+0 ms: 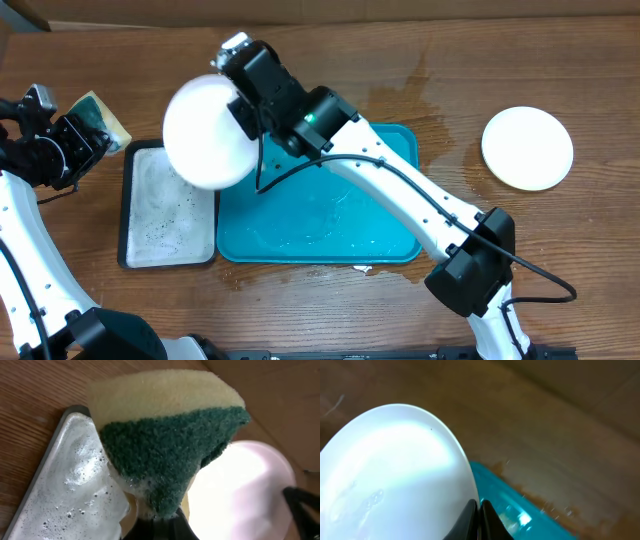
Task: Clean dirty plates on tray and stack at the side
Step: 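Lower the white plate onto the teal tray and open the right gripper, then raise the right gripper away from the plate toward the back right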
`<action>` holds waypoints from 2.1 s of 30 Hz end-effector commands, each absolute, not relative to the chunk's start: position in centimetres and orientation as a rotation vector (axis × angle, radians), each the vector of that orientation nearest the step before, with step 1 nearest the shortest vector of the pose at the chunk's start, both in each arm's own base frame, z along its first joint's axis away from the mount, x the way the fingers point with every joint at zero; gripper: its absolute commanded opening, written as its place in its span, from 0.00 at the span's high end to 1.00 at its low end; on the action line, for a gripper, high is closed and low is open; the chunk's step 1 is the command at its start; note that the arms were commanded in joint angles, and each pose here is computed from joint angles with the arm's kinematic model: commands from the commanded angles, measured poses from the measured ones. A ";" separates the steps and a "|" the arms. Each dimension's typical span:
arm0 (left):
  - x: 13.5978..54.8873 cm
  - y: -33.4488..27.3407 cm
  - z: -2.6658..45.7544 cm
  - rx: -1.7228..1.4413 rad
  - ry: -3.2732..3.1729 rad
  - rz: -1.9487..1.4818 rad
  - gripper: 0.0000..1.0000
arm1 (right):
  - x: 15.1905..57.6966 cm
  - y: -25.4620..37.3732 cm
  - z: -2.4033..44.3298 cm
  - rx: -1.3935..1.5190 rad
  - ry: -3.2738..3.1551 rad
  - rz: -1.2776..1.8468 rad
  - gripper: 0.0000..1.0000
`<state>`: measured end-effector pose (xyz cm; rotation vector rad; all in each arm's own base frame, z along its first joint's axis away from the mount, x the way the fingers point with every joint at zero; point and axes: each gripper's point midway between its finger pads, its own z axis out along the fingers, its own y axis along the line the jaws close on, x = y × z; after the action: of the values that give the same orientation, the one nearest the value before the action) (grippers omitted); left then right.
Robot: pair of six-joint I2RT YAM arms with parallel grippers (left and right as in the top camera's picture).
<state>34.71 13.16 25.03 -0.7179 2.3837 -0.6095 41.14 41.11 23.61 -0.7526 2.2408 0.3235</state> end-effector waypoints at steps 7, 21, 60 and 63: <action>35.1 11.8 26.2 -0.652 2.381 -0.609 0.96 | 39.4 34.7 20.7 -0.600 2.591 0.382 0.96; 35.8 9.5 25.4 -0.566 2.462 -0.532 0.96 | 36.4 27.9 16.1 -0.673 2.918 0.427 0.96; 36.0 8.6 25.0 -0.494 2.499 -0.490 0.96 | 34.0 26.3 27.0 -0.780 2.685 1.309 0.34; 35.9 8.6 25.0 -0.495 2.501 -0.491 0.96 | 34.6 25.5 28.9 -0.709 2.606 1.455 0.21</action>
<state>35.87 8.79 23.83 -0.5474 2.5203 -0.5120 34.97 24.88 24.55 -0.6727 2.8139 1.1979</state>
